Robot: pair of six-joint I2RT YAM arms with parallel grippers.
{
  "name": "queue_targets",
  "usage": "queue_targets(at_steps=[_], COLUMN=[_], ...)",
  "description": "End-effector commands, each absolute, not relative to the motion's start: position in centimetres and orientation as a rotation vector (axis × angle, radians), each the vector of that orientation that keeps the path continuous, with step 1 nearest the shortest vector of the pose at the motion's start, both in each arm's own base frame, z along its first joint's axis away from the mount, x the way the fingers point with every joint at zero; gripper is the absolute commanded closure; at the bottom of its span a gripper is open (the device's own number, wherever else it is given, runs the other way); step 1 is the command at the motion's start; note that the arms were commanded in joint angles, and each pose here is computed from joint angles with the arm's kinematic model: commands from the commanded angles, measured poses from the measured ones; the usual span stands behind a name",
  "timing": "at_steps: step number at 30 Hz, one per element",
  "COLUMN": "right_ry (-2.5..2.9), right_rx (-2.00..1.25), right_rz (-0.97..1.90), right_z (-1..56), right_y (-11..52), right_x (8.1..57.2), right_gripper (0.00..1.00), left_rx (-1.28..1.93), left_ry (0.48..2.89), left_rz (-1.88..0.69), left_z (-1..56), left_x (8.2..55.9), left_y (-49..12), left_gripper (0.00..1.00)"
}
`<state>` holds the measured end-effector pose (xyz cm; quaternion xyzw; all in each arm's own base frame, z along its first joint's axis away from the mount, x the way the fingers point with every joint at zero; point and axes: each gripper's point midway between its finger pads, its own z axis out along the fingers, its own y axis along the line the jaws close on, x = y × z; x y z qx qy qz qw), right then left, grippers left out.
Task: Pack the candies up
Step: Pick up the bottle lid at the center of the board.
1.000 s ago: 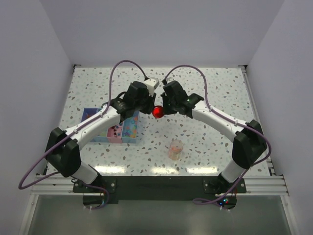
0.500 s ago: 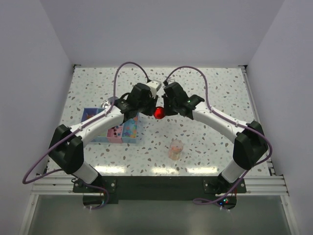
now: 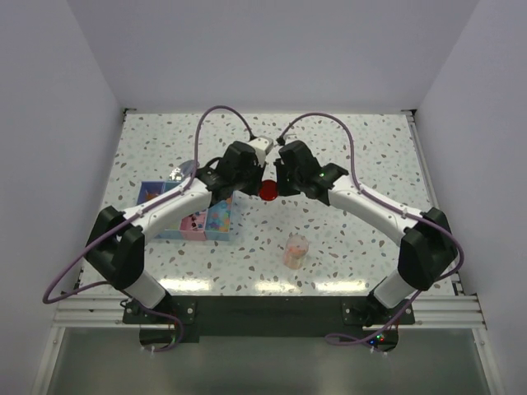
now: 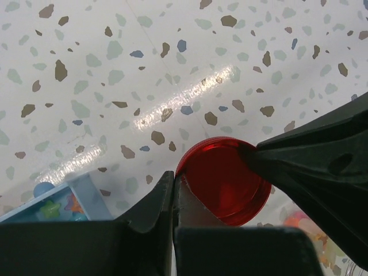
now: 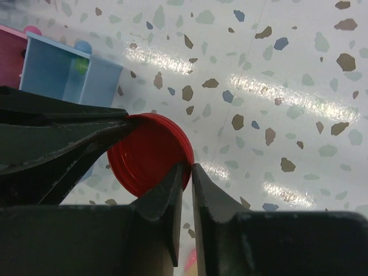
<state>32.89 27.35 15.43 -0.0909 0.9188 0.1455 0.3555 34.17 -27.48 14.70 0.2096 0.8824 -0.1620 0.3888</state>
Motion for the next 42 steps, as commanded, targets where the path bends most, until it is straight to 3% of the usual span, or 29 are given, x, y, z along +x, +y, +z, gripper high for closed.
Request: queue_targets(at_steps=[1,8,13,26,42], right_ry=[2.229,2.143,2.021,1.738,1.584], right_rx=[-0.249,-0.335,-0.278,-0.383,-0.558], right_rz=[0.519,0.751,1.192,1.610,1.698], right_z=[19.8,24.6,27.6,32.2,35.0], right_y=[28.6,28.3,27.2,29.3,29.8], right_x=[33.1,32.4,33.0,34.4,32.6], right_gripper=[0.82,0.29,0.13,0.03,0.03], left_rx=[0.497,0.294,0.236,0.115,0.016], left_ry=[2.161,2.062,1.925,1.634,1.550], left_rz=[-0.504,-0.850,-1.150,-1.724,-1.834], left_z=[16.7,18.9,22.7,29.5,30.6], left_x=[34.7,36.9,36.8,33.3,34.1], left_y=[-27.9,-25.3,-25.7,-27.4,-27.4], left_gripper=[1.00,1.00,1.00,1.00,1.00])
